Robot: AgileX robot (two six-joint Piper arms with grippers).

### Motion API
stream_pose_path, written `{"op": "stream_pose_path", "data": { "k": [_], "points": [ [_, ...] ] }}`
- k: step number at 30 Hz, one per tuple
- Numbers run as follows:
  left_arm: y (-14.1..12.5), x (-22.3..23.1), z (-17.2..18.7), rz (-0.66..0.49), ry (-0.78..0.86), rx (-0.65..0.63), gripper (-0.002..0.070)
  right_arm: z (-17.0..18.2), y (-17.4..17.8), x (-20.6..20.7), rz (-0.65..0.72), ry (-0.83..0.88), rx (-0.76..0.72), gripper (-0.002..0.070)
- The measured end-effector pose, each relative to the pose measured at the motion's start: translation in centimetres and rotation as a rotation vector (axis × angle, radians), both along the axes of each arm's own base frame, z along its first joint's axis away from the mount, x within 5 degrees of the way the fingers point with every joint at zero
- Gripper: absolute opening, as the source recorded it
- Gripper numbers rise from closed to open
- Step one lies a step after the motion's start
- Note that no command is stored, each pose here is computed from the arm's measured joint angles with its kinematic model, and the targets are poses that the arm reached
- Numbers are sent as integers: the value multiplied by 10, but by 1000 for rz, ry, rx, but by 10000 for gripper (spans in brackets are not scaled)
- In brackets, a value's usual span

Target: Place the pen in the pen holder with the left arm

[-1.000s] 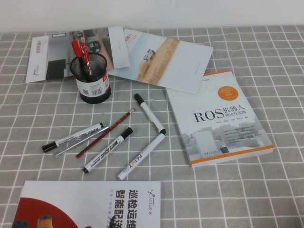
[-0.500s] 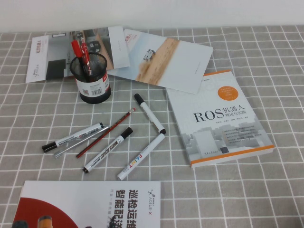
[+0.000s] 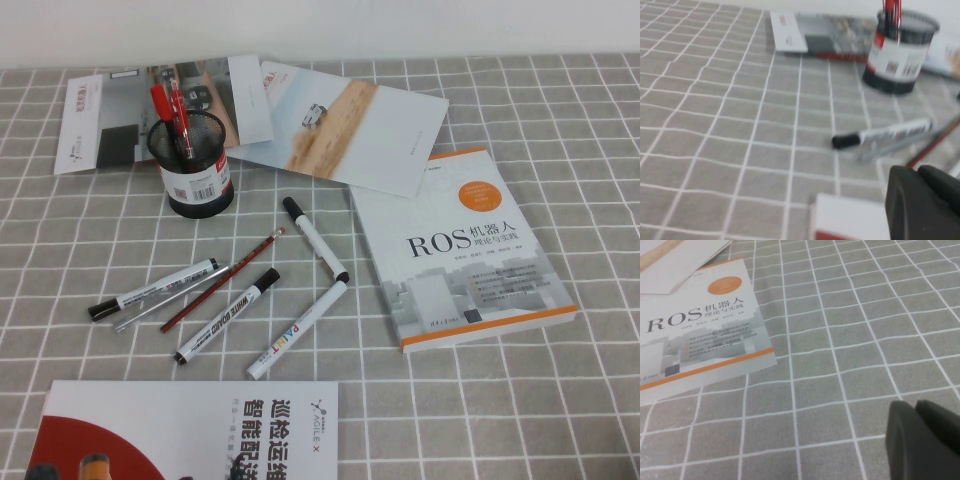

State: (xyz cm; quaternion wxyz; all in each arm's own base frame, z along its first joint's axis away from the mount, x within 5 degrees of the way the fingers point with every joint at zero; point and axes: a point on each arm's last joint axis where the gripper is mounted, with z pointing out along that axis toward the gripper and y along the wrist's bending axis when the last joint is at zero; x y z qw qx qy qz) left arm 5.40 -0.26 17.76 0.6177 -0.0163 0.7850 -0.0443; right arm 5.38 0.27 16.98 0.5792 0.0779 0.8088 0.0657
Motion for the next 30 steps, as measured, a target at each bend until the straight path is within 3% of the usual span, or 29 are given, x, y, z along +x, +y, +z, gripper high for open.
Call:
{"op": "stream_pose_path", "data": {
  "k": [10, 23, 27, 30],
  "points": [
    [-1, 2, 16, 53, -146, -435, -2, 0, 0, 0, 0, 0, 0, -15],
    [-1, 2, 24, 44, -236, -491, -2, 0, 0, 0, 0, 0, 0, -15],
    [-1, 4, 36, 60, -165, -514, -2, 0, 0, 0, 0, 0, 0, -15],
    [-2, 10, 61, 68, -86, -456, -2, 0, 0, 0, 0, 0, 0, -15]
  ]
}}
